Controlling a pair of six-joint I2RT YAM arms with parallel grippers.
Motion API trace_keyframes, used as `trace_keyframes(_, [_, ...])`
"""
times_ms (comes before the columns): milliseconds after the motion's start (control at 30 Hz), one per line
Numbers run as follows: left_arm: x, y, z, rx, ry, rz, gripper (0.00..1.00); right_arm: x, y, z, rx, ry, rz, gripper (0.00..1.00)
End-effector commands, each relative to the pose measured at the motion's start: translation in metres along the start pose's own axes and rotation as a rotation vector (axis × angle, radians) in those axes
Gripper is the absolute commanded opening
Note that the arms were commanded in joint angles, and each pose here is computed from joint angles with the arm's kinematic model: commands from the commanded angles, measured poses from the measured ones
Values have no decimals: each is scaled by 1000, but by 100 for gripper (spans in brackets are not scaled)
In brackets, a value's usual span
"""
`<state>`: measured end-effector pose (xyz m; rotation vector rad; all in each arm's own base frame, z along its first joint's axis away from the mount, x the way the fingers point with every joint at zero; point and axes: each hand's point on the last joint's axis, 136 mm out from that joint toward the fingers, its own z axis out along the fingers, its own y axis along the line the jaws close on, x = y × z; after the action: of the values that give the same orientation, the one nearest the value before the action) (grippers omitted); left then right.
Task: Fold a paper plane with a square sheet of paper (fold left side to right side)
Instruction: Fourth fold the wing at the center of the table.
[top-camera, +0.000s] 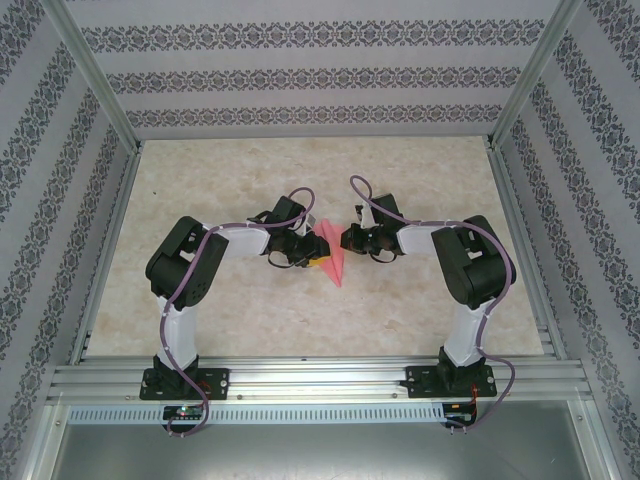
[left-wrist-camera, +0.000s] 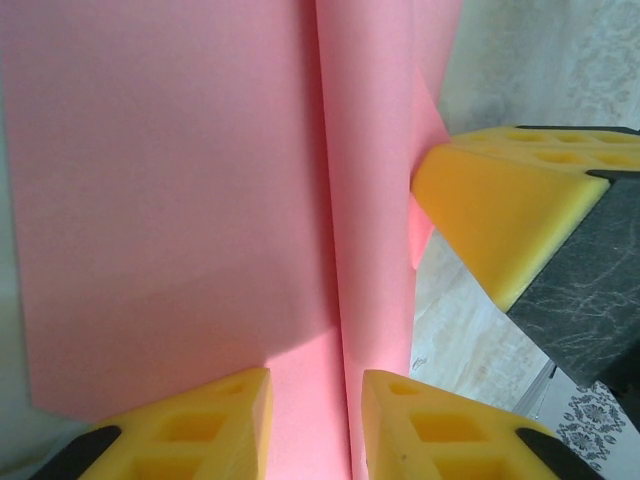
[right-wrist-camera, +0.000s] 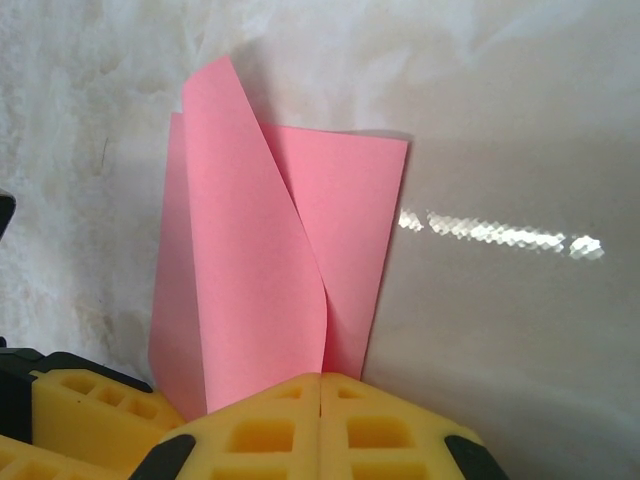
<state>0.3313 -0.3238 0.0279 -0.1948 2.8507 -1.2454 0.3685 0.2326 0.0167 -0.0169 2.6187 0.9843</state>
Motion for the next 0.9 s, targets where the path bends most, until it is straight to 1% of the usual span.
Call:
trace_keyframes(0, [6, 21, 10, -74, 22, -16, 31, 5, -9, 6, 17, 17, 1, 6])
trace_keyframes(200, [6, 18, 9, -65, 23, -12, 31, 16, -15, 13, 49, 58, 5, 6])
trace_keyframes(333, [5, 10, 5, -46, 20, 3, 31, 25, -21, 17, 87, 92, 12, 7])
trace_keyframes(533, [-3, -25, -14, -8, 3, 73, 35, 34, -31, 19, 146, 140, 14, 7])
trace_keyframes(700, [-12, -48, -30, 13, -17, 119, 36, 36, -34, 19, 159, 149, 15, 7])
trace_keyframes(867, [-17, -54, -29, 29, -13, 121, 31, 37, -33, 20, 157, 151, 10, 7])
